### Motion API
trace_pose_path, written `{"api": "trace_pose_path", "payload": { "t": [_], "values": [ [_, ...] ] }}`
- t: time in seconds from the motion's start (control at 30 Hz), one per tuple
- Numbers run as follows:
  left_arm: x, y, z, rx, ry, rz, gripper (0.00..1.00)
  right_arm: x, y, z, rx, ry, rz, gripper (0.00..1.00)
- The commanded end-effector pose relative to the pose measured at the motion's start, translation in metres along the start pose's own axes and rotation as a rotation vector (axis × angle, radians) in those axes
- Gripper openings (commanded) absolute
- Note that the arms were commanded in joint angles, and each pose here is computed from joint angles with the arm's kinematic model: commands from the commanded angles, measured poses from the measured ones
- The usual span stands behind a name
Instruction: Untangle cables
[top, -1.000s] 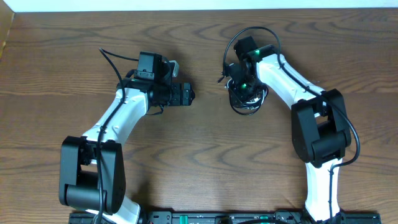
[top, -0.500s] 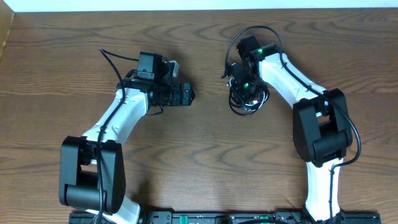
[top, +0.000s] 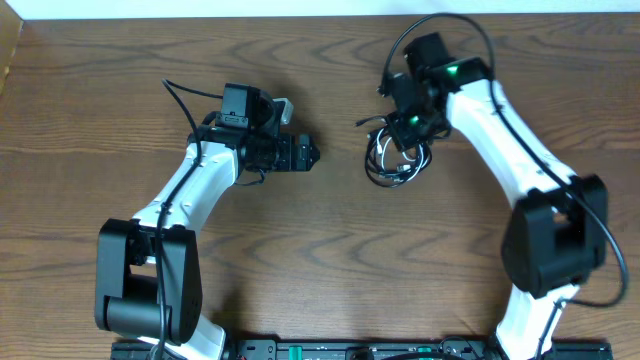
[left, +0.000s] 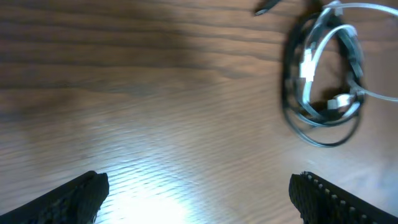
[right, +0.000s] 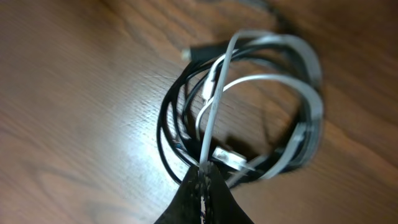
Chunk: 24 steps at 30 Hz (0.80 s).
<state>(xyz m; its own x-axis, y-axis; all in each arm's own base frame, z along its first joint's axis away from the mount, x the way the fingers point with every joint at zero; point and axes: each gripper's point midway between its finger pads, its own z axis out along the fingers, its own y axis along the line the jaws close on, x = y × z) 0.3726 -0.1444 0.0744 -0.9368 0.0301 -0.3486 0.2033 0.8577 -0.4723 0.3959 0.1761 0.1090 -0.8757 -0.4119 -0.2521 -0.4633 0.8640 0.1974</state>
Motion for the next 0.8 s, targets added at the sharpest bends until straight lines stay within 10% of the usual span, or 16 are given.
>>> {"api": "trace_pose_path", "payload": {
  "t": [0.0, 0.57, 0.77],
  "values": [
    [0.006, -0.018, 0.000, 0.115, 0.021, 0.052, 0.98, -0.008, 0.010, -0.033, -0.006, -0.082, 0.021, 0.01],
    [0.012, -0.076, 0.005, 0.317, 0.026, 0.217, 0.98, -0.006, 0.006, -0.112, 0.123, -0.229, 0.095, 0.01],
    [0.012, -0.108, 0.024, 0.338, 0.001, 0.330, 0.98, -0.004, -0.023, -0.119, 0.278, -0.254, 0.264, 0.16]
  ]
}}
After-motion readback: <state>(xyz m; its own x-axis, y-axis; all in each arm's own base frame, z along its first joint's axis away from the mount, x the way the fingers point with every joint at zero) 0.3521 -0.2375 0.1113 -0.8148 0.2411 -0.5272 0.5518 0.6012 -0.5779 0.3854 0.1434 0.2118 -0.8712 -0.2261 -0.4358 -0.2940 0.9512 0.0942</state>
